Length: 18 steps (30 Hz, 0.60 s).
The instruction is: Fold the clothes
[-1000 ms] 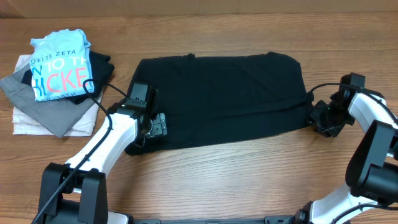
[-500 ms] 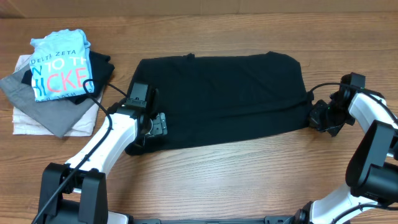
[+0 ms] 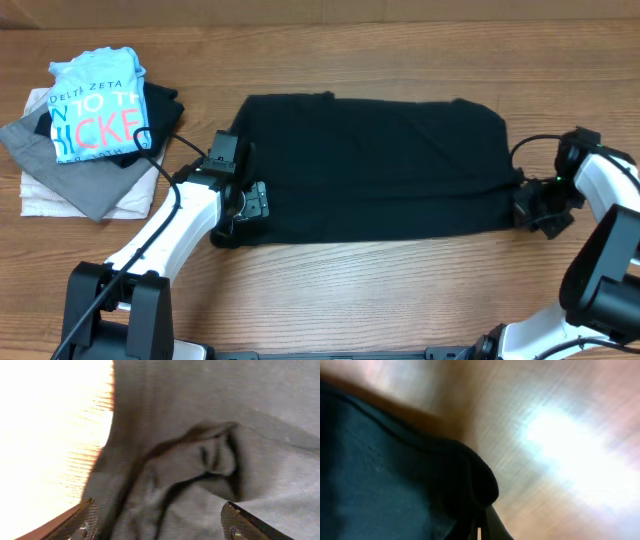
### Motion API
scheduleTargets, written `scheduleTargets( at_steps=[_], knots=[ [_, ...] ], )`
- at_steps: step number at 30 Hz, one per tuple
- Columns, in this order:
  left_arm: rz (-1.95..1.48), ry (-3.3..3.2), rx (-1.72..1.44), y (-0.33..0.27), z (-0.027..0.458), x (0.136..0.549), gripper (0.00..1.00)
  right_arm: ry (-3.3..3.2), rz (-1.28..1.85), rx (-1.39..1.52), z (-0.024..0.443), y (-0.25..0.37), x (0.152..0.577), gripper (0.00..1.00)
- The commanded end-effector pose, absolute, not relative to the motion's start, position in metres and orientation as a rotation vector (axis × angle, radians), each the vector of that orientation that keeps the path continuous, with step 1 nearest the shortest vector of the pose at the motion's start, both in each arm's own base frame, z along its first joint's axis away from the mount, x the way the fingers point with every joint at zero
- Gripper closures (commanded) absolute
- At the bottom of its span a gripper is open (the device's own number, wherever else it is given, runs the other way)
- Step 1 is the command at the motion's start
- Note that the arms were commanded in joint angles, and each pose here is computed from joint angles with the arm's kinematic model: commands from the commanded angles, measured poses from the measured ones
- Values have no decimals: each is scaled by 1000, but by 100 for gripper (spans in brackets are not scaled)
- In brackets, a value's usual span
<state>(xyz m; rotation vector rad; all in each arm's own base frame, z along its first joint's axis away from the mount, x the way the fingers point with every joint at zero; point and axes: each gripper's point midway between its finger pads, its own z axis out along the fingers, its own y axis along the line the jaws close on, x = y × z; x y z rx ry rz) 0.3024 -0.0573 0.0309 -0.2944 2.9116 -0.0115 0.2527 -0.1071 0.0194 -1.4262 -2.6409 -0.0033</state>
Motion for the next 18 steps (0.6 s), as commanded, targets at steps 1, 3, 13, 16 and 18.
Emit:
scheduleTargets(
  at_steps=[1,3,13,16,18],
  knots=[
    [-21,2913,-300,-56,33,300,18,-2628,168,-1540,38,-128,245,96],
    [-19,2921,-300,-56,33,298,19,-2610,194,-1525,40,-127,238,96],
    [-117,2930,-250,-69,37,300,21,-2566,166,-1492,53,-115,222,93],
    [-160,2910,-205,-75,45,308,21,-2618,158,-1532,68,-119,229,90],
    [-195,2901,-183,-80,52,313,21,-2654,152,-1555,77,-121,235,87]
  ],
)
